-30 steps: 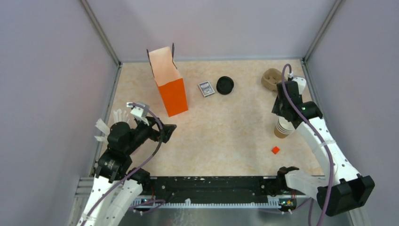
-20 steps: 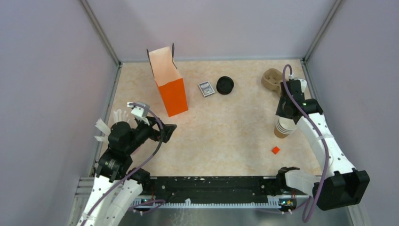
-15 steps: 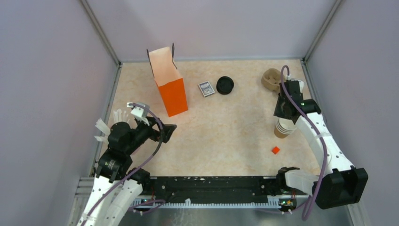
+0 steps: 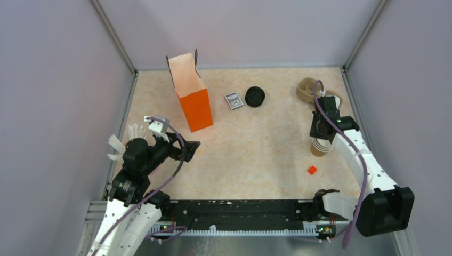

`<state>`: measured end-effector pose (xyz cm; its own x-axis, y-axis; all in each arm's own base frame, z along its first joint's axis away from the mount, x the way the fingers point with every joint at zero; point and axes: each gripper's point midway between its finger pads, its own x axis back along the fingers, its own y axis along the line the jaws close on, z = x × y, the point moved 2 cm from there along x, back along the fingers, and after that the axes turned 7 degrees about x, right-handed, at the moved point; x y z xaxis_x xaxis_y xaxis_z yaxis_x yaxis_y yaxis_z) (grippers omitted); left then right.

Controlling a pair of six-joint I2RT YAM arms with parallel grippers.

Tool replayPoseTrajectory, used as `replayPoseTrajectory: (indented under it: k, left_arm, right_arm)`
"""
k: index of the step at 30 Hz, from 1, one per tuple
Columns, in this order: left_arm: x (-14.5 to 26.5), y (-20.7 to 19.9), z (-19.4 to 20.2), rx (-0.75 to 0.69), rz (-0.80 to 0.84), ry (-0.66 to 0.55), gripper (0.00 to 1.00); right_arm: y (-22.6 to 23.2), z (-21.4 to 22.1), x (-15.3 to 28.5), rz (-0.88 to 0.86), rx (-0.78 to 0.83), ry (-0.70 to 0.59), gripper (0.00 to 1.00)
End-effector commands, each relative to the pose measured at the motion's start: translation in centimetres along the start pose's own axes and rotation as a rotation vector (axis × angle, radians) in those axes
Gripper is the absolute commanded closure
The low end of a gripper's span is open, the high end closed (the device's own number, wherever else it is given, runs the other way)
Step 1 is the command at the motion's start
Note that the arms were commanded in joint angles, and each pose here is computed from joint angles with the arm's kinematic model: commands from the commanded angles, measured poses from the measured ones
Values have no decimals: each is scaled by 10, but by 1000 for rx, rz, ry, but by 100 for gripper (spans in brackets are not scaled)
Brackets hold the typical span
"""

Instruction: Pack the takeout coffee

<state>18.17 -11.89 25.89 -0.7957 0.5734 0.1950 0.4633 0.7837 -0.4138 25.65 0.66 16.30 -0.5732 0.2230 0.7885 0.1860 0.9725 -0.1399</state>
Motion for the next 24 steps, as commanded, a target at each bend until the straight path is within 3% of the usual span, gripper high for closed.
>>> replayPoseTrajectory:
  k: [1, 13, 16, 21, 24]
  left_arm:
    - [-3, -4, -7, -8, 23, -35, 1]
    - [-1, -4, -8, -11, 24, -44, 1]
    - [-1, -5, -8, -12, 29, -46, 1]
    - [0, -5, -8, -13, 26, -46, 1]
    - [0, -5, -8, -14, 26, -50, 1]
  right_arm:
    - [-3, -8, 1, 10, -7, -47, 82]
    - [-3, -5, -4, 19, -2, -23, 82]
    - [-2, -6, -4, 17, -4, -26, 85]
    - [0, -6, -6, 6, 4, -19, 100]
    - [0, -6, -7, 11, 2, -17, 99]
